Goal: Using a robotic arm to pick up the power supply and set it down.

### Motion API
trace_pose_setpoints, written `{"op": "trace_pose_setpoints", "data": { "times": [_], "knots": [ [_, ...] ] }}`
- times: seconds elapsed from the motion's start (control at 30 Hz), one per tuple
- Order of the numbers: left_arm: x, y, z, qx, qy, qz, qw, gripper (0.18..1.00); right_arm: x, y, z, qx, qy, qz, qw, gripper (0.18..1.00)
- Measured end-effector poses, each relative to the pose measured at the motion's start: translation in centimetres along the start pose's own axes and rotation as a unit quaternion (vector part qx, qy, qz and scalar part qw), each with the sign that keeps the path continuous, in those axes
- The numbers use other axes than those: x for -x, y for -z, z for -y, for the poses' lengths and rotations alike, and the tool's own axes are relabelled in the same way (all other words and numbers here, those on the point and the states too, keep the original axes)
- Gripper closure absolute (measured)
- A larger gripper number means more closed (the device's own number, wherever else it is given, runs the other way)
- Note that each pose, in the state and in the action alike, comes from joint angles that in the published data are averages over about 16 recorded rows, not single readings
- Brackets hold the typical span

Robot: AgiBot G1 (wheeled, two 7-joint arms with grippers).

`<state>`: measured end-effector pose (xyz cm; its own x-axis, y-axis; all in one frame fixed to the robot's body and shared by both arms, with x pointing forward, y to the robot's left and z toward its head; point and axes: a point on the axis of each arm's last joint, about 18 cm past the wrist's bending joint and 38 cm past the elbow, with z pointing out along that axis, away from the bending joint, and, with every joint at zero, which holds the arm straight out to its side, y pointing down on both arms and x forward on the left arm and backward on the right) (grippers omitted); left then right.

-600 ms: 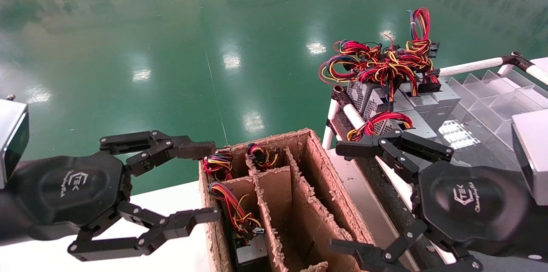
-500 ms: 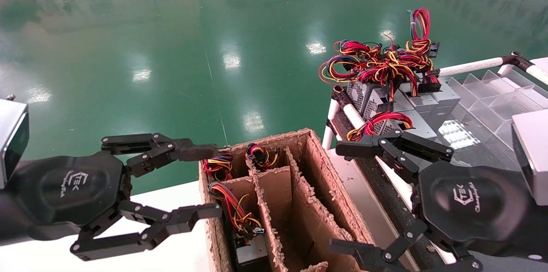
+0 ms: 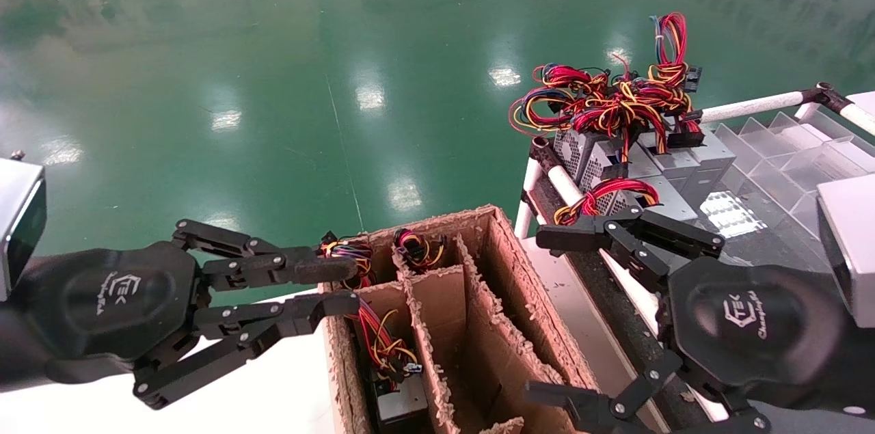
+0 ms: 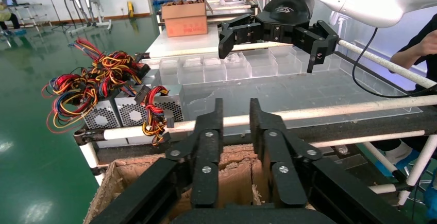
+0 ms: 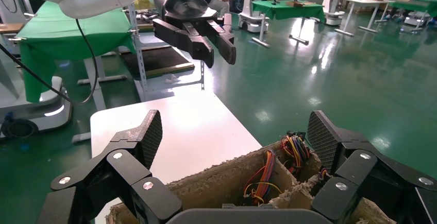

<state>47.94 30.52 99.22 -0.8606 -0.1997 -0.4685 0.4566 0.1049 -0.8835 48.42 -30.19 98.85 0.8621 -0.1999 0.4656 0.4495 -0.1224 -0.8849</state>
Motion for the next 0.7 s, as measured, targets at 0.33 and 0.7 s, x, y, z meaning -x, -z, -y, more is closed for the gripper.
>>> {"op": "trace_pose_setpoints", "data": {
  "times": [0.33, 0.7],
  "knots": [
    [0.0, 0.0, 0.0, 0.000, 0.000, 0.000, 1.0000, 0.940, -2.0, -1.9, -2.9, 0.025, -0.030, -0.018, 0.999, 0.178],
    [0.0, 0.0, 0.0, 0.000, 0.000, 0.000, 1.0000, 0.989, -3.2, -4.6, -5.8, 0.058, -0.062, -0.013, 0.996, 0.178]
  ]
}}
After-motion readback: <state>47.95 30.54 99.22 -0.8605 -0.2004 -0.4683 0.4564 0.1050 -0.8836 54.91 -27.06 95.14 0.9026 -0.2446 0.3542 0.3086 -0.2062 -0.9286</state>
